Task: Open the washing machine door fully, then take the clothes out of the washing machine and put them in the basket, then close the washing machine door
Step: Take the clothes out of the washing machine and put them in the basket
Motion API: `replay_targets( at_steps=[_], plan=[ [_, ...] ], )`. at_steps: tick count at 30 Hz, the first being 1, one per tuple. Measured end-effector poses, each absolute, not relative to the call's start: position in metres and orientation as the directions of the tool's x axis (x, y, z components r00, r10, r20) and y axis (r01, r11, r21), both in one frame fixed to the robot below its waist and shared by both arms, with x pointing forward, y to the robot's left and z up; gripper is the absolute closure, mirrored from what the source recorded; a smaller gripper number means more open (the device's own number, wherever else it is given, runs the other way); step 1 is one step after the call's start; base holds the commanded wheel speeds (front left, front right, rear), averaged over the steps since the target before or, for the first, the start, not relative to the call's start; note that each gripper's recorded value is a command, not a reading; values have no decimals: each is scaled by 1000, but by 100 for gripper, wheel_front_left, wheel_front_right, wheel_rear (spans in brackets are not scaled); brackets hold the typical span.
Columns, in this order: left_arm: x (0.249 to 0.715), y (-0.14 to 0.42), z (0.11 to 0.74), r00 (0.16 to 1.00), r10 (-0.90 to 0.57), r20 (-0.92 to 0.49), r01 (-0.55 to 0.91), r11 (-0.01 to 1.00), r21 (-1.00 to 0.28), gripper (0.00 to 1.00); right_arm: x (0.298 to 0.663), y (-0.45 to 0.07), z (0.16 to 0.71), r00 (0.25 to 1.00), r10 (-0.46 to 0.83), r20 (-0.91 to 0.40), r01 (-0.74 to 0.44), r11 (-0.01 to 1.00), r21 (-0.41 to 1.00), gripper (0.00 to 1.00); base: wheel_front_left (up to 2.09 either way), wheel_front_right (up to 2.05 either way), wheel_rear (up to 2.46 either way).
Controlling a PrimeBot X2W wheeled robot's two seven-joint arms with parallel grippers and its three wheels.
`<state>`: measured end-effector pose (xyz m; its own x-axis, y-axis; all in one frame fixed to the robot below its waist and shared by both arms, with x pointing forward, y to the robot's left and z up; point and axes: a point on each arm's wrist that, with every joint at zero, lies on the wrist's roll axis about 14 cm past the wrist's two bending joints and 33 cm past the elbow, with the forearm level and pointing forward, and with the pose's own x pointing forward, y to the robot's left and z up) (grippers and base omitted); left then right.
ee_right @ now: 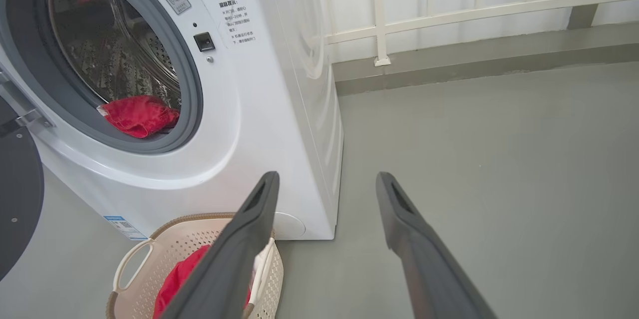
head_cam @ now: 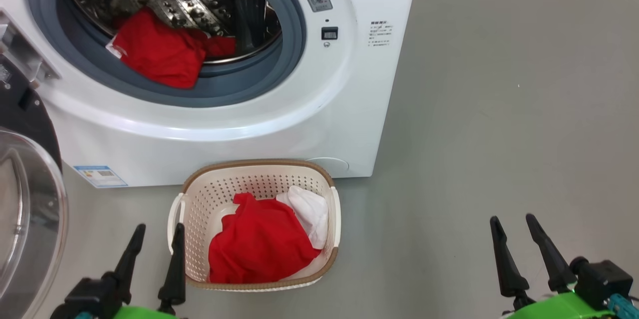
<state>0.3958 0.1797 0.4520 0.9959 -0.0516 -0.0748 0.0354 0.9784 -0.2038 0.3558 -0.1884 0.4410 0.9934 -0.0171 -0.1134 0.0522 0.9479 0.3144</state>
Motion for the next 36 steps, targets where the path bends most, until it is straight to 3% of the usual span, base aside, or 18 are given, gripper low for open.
replay_targets(
  at_steps=[31,36],
  plan=[
    [391,178,453,997,-41,-66,27,979,-201,0,354,-191,434,990,-27,-137,69,946,315,0,0,0,0],
    [421,165,459,995,-94,-40,85,980,-181,0,363,-188,430,989,-17,-145,63,946,317,0,0,0,0]
  ],
)
